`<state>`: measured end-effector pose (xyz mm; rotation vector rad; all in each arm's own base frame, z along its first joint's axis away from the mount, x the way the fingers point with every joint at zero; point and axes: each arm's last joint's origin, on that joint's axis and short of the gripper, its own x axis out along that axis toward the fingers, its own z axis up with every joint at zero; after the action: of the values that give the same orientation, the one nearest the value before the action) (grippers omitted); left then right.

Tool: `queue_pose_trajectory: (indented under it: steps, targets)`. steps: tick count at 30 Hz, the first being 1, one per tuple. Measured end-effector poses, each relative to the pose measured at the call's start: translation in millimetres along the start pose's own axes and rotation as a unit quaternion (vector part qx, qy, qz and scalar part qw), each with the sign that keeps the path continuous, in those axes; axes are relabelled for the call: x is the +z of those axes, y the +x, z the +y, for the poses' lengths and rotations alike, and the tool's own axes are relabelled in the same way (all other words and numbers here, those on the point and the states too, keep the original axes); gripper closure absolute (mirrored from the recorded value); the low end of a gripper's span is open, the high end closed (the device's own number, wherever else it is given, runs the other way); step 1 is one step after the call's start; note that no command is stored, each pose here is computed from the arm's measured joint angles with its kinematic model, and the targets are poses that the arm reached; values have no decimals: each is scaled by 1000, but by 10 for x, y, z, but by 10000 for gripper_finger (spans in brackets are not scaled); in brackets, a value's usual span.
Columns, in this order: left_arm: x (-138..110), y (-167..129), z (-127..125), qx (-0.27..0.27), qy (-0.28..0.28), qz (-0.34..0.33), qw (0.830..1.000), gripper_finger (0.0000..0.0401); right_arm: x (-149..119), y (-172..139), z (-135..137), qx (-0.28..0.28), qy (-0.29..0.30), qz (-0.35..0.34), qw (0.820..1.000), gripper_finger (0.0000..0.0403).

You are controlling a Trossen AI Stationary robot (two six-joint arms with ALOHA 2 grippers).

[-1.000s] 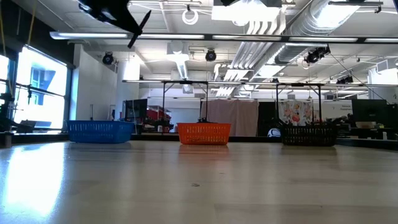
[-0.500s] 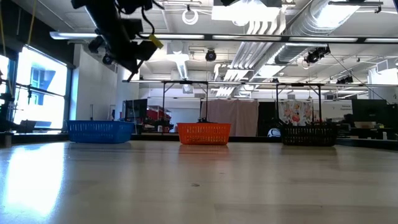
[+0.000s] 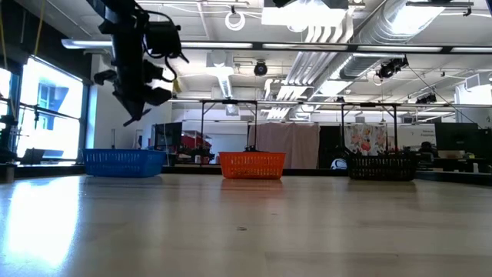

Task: Sort crayons
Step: Put the bottom violet crayon into the blue bin

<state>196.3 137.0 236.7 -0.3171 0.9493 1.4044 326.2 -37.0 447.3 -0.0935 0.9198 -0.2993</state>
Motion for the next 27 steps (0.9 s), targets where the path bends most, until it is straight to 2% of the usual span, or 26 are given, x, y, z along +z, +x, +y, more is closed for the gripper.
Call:
queue_pose_trajectory:
  steps: [8,14,27]
  targets:
    - [-35,236,-95,-38,78,79,993,378,0,0,0,0,0,0,1000,304]
    - [-125,386,-220,-54,108,136,983,376,0,0,0,0,0,0,1000,304]
    - [-177,452,-301,-72,161,160,971,361,0,0,0,0,0,0,1000,304]
